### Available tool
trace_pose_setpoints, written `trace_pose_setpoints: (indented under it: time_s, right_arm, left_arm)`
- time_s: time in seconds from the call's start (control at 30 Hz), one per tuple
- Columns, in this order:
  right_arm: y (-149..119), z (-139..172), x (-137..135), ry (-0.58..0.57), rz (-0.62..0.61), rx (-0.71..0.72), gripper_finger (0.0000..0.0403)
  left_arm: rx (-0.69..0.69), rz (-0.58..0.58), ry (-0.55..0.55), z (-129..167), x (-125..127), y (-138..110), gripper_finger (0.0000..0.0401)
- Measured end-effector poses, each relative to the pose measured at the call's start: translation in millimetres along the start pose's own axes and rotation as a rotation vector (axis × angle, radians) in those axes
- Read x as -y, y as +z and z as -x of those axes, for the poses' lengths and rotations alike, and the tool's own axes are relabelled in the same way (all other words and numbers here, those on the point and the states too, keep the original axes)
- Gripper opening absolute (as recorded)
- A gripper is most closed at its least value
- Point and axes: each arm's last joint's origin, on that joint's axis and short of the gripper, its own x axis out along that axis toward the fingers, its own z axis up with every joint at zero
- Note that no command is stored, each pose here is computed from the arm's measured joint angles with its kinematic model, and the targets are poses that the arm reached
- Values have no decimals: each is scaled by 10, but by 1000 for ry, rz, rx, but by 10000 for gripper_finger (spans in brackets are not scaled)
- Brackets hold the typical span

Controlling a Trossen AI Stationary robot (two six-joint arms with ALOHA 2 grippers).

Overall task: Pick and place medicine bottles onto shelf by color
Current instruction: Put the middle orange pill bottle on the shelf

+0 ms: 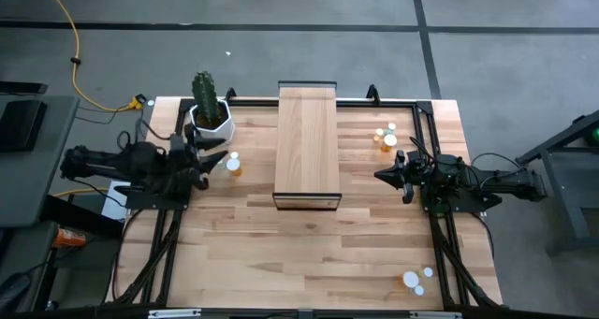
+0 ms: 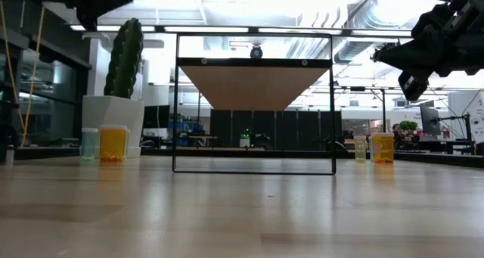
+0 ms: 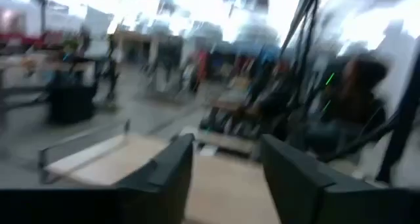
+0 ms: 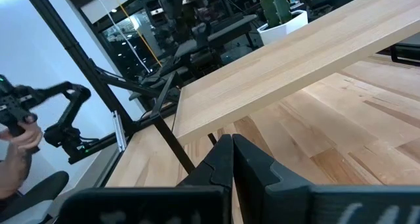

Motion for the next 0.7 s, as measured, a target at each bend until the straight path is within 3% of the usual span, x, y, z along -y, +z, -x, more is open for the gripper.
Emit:
trace_pose_setpoints:
  time_s: [0.17, 0.3, 0.53, 0.7]
  right_arm:
    - [1, 0, 0, 0, 0, 0, 0]
    - [0, 0, 0, 0, 0, 0, 0]
    - [0, 0, 0, 0, 0, 0, 0]
    - [1, 0, 0, 0, 0, 0, 0]
  left_arm:
    - [-344, -85, 89, -160, 74, 109, 277]
    - [-609, -98, 162, -261, 123, 12, 320]
    - [-856, -111, 288, -427, 173, -300, 328]
    - [-918, -7, 432, -575, 101, -445, 326]
